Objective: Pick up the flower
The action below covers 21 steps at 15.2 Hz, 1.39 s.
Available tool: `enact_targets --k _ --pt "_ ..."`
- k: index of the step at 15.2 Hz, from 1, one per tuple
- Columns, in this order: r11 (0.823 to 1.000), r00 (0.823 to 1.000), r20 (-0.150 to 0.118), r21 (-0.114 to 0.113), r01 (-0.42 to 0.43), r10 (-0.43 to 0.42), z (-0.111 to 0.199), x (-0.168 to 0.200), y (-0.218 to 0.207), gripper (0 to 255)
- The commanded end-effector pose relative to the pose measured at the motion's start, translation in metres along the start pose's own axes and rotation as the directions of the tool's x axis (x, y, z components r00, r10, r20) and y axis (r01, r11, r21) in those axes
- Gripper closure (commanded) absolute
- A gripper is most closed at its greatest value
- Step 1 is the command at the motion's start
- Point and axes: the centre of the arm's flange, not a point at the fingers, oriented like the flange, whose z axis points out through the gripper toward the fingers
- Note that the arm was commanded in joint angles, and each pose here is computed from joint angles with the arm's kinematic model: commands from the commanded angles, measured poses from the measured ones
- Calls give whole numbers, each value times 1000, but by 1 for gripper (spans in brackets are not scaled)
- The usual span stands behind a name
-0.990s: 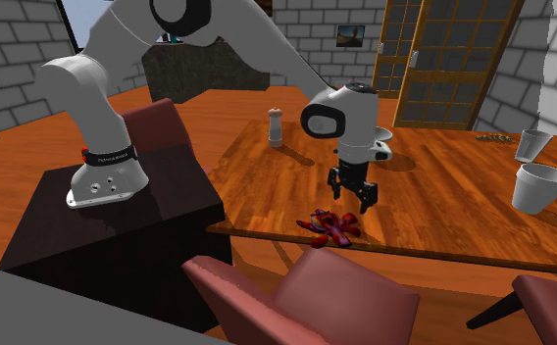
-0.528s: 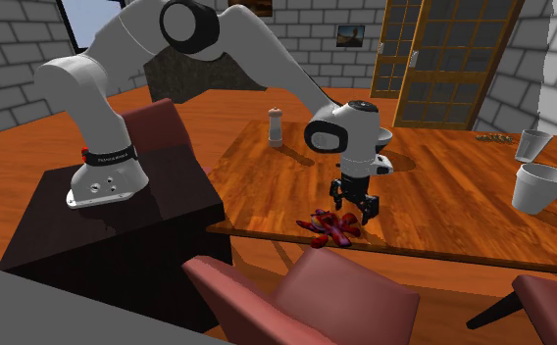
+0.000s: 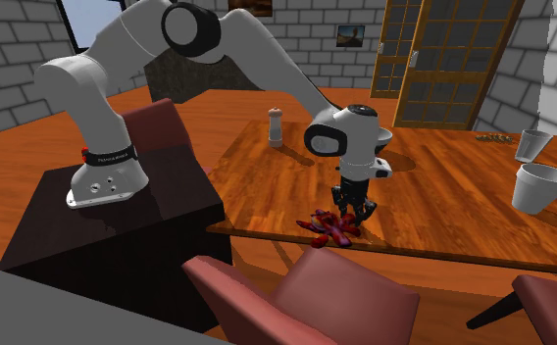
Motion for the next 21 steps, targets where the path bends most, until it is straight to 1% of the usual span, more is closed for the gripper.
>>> enact_targets --k 1,4,19,21 --pt "1000 1000 0 0 0 0 0 0 0 255" --pt "1000 1000 0 0 0 0 0 0 0 255" --pt "1000 1000 0 0 0 0 -79 6 2 255" --pt "1000 1000 0 0 0 0 -80 6 2 255"
